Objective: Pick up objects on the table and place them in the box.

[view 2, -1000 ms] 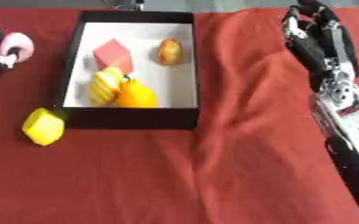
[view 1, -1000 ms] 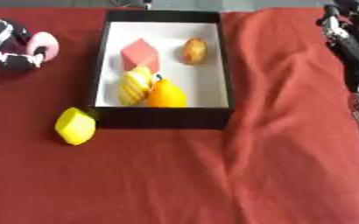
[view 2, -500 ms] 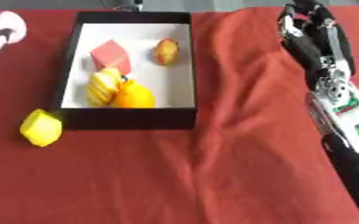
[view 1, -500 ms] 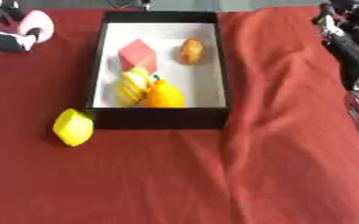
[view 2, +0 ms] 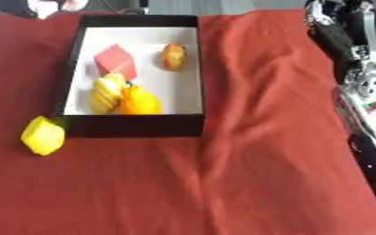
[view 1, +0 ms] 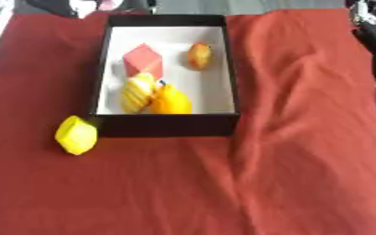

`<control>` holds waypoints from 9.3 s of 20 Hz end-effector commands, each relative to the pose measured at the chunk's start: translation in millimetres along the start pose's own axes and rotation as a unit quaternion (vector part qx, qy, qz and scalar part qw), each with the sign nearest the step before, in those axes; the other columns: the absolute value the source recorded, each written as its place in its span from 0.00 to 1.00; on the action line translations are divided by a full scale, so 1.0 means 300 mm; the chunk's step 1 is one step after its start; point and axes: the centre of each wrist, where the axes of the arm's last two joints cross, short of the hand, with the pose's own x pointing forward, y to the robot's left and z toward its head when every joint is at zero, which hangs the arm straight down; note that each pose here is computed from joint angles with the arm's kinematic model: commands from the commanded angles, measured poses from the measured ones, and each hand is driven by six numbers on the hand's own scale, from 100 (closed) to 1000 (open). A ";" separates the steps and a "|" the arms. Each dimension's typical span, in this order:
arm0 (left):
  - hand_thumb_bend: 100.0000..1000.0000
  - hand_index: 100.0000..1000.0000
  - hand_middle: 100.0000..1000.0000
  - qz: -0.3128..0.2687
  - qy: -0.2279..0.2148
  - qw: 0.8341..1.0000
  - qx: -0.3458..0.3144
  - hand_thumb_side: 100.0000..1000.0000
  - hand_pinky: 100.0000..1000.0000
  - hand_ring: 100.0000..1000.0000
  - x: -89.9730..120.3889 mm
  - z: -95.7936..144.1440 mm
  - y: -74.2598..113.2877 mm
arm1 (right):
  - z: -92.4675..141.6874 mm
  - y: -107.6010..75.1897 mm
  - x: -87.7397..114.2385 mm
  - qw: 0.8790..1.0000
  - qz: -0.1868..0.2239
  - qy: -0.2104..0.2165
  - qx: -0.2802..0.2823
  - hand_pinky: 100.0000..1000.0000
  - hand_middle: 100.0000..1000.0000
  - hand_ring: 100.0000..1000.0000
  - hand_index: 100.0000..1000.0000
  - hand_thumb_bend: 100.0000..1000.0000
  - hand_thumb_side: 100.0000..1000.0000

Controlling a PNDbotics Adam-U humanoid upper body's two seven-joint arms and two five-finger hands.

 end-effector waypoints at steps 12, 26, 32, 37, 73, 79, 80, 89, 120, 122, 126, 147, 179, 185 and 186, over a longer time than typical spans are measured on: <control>0.27 0.68 0.65 -0.007 -0.019 0.995 -0.098 0.15 0.62 0.66 0.005 -0.078 -0.173 | -0.025 0.000 0.035 1.000 0.004 -0.018 0.011 0.93 0.75 0.73 0.83 0.00 0.07; 0.42 0.82 0.76 0.027 -0.025 0.999 -0.007 0.55 0.68 0.74 0.014 0.116 0.026 | -0.017 -0.037 0.033 1.000 0.023 -0.016 0.002 0.93 0.75 0.73 0.82 0.00 0.07; 0.41 0.81 0.76 0.072 0.003 0.997 -0.017 0.62 0.67 0.73 0.093 0.391 0.136 | -0.011 -0.067 0.032 0.999 0.039 -0.014 -0.008 0.93 0.75 0.73 0.82 0.00 0.08; 0.44 0.81 0.75 0.084 0.041 0.994 -0.064 0.66 0.68 0.73 0.210 0.542 0.124 | -0.014 -0.061 0.038 0.999 0.039 -0.015 -0.003 0.93 0.75 0.73 0.82 0.00 0.07; 0.63 0.77 0.75 0.123 0.186 0.945 -0.240 0.36 0.76 0.74 0.081 0.527 -0.251 | 0.033 -0.028 -0.038 0.999 0.031 0.031 0.012 0.94 0.74 0.72 0.82 0.00 0.10; 0.70 0.78 0.76 0.108 0.195 0.937 -0.267 0.32 0.78 0.75 0.080 0.518 -0.269 | 0.032 -0.022 -0.040 0.999 0.027 0.031 0.014 0.94 0.74 0.72 0.82 0.00 0.10; 0.71 0.78 0.76 0.099 0.198 0.938 -0.268 0.32 0.78 0.75 0.078 0.513 -0.280 | 0.032 -0.022 -0.040 0.999 0.028 0.031 0.015 0.94 0.74 0.72 0.82 0.00 0.10; 0.65 0.78 0.75 0.070 0.215 0.945 -0.236 0.31 0.77 0.74 0.022 0.467 -0.372 | 0.035 -0.018 -0.048 0.999 0.025 0.035 0.015 0.94 0.74 0.72 0.82 0.00 0.10; 0.21 0.58 0.61 0.073 0.216 0.945 -0.235 0.19 0.69 0.67 0.005 0.455 -0.371 | 0.040 -0.018 -0.053 0.999 0.019 0.038 0.016 0.94 0.75 0.73 0.82 0.00 0.11; 0.08 0.51 0.57 0.081 0.217 0.945 -0.231 0.13 0.66 0.64 0.005 0.453 -0.377 | 0.041 -0.017 -0.053 0.999 0.018 0.038 0.016 0.94 0.75 0.73 0.83 0.00 0.12; 0.04 0.46 0.56 0.075 0.195 0.955 -0.210 0.00 0.63 0.61 0.021 0.458 -0.323 | 0.038 -0.021 -0.046 0.999 0.020 0.034 0.017 0.94 0.75 0.73 0.83 0.00 0.12; 0.09 0.48 0.55 -0.013 -0.044 0.998 -0.052 0.00 0.62 0.61 0.281 -0.029 -0.035 | 0.004 -0.053 0.022 1.000 0.023 -0.001 0.004 0.94 0.75 0.73 0.83 0.00 0.09; 0.54 0.88 0.75 -0.007 0.032 0.999 0.017 0.53 0.74 0.75 0.155 -0.053 -0.162 | 0.009 -0.025 0.024 1.000 0.017 0.002 0.011 0.94 0.75 0.73 0.82 0.00 0.08; 0.12 0.81 0.73 0.228 0.063 0.936 0.261 0.64 0.67 0.71 0.082 0.305 0.019 | 0.010 -0.053 0.050 0.999 0.041 -0.016 0.005 0.94 0.75 0.74 0.83 0.00 0.08; 0.11 0.80 0.74 0.263 0.070 0.915 0.298 0.66 0.67 0.71 0.071 0.368 0.029 | 0.014 -0.057 0.050 0.999 0.044 -0.018 0.004 0.94 0.76 0.74 0.83 0.01 0.09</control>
